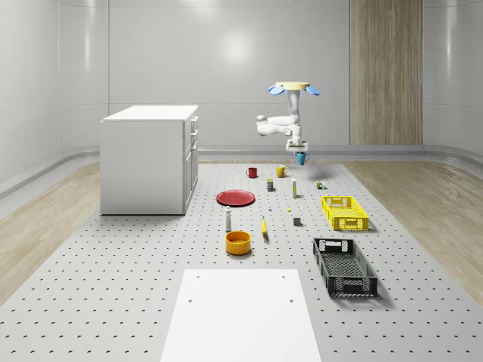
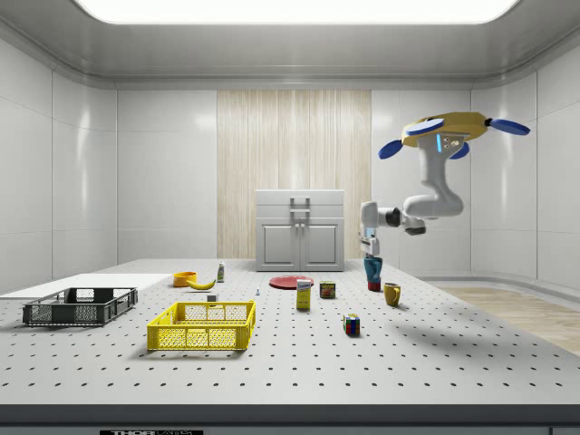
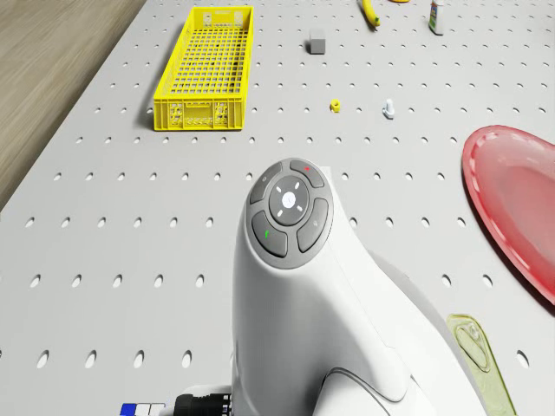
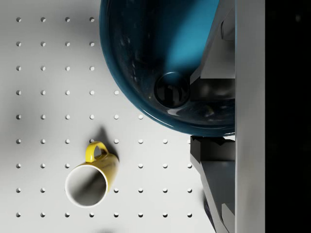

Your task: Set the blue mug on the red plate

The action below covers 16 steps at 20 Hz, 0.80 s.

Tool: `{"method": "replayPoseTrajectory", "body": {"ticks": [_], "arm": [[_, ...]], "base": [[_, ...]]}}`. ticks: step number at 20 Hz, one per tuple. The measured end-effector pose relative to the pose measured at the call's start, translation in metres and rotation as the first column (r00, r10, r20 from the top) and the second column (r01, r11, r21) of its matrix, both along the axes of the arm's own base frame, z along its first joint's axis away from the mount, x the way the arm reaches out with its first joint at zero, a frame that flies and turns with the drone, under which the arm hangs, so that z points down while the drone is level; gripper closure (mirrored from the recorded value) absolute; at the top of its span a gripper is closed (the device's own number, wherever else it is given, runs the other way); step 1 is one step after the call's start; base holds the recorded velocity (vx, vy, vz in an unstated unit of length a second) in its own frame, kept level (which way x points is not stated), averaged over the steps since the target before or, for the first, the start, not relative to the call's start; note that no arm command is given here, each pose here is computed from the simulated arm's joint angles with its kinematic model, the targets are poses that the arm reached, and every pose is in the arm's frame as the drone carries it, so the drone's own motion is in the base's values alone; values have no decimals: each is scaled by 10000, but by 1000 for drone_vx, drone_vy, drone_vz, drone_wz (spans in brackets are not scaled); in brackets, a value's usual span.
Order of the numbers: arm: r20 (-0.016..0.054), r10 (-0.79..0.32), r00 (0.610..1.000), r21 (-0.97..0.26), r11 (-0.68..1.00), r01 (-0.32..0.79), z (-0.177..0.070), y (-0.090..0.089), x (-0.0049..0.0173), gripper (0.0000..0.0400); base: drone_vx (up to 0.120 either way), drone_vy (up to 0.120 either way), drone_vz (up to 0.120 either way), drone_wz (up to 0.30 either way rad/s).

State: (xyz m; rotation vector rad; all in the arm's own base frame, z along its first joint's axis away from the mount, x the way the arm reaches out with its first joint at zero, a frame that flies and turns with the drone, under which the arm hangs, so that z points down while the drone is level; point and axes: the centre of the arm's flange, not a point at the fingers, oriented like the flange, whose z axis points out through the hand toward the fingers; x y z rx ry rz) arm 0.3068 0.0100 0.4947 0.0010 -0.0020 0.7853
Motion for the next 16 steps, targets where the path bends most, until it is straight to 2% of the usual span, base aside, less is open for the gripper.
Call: {"method": "replayPoseTrajectory", "body": {"ticks": [4, 16], "arm": [[0, 0, 10000, 0, 10000, 0, 0, 0, 0, 300], [0, 1, 10000, 0, 10000, -1, 0, 0, 0, 300]], "base": [[120, -120, 110, 0], [120, -120, 0, 0]]}}
